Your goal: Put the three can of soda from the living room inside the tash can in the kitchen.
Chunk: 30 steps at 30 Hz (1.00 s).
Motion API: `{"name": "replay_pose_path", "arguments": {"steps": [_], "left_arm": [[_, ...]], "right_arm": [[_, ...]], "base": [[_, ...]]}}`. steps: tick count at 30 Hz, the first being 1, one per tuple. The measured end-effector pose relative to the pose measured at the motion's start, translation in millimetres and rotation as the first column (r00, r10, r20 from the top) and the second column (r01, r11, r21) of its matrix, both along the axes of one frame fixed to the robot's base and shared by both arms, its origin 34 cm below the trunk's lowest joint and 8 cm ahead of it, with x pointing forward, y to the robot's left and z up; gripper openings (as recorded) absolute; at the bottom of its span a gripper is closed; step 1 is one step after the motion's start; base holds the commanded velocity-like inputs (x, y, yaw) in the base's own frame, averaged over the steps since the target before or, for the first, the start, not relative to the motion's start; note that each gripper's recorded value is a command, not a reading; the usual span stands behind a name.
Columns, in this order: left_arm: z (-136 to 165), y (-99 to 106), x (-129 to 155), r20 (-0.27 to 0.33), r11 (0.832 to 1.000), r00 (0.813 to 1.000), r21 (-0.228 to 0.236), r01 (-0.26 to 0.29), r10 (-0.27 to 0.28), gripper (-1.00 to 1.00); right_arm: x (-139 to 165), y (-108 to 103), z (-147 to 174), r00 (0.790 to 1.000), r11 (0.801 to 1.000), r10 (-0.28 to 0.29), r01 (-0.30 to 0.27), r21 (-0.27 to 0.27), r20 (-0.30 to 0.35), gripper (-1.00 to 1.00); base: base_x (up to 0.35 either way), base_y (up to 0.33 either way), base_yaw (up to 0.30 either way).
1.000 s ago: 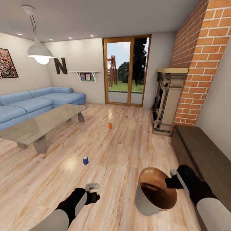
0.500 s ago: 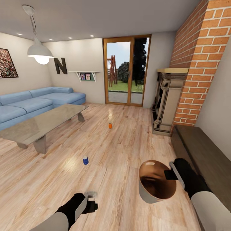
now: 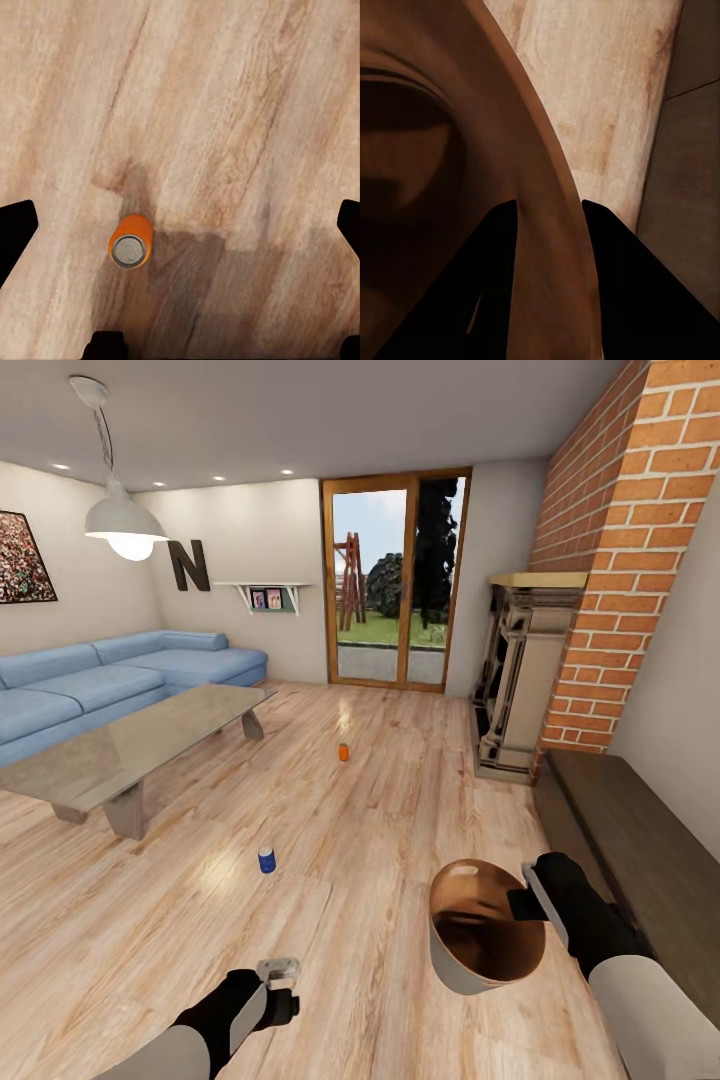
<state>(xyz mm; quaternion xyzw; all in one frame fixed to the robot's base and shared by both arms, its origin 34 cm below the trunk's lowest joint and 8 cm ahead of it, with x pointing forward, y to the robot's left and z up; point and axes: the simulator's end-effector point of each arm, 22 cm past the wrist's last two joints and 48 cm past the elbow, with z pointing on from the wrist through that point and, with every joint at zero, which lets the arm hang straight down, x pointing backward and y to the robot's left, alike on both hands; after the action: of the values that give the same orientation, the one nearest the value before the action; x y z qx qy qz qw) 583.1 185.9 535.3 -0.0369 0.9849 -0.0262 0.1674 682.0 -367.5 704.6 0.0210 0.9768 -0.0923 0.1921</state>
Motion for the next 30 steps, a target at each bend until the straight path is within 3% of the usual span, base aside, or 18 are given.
{"name": "replay_pose_path", "arguments": {"steps": [7,14,19,30], "left_arm": [[-1.3,11.1,1.9,0.021,1.000,1.000,0.016,-0.022,0.021,1.00],[-12.7,29.3,-11.8,0.001,0.998,0.999,0.030,-0.051,0.051,1.00],[-21.7,42.8,-24.9,-0.027,0.992,0.991,-0.002,-0.129,0.129,1.00],[-24.4,46.4,-27.0,-0.016,0.986,0.986,-0.018,-0.165,0.165,1.00]], "right_arm": [[0.0,0.4,-0.1,1.000,1.000,0.001,-0.001,0.000,0.000,-1.00],[0.0,2.6,-0.7,1.000,1.000,0.005,-0.005,-0.001,-0.002,-1.00],[0.4,11.1,-2.4,1.000,1.000,0.010,-0.010,0.016,-0.003,-1.00],[0.4,12.4,-2.7,1.000,1.000,0.014,-0.014,0.015,-0.004,-1.00]], "base": [[0.000,0.000,0.000],[0.000,0.000,0.000],[0.000,0.000,0.000],[0.000,0.000,0.000]]}}
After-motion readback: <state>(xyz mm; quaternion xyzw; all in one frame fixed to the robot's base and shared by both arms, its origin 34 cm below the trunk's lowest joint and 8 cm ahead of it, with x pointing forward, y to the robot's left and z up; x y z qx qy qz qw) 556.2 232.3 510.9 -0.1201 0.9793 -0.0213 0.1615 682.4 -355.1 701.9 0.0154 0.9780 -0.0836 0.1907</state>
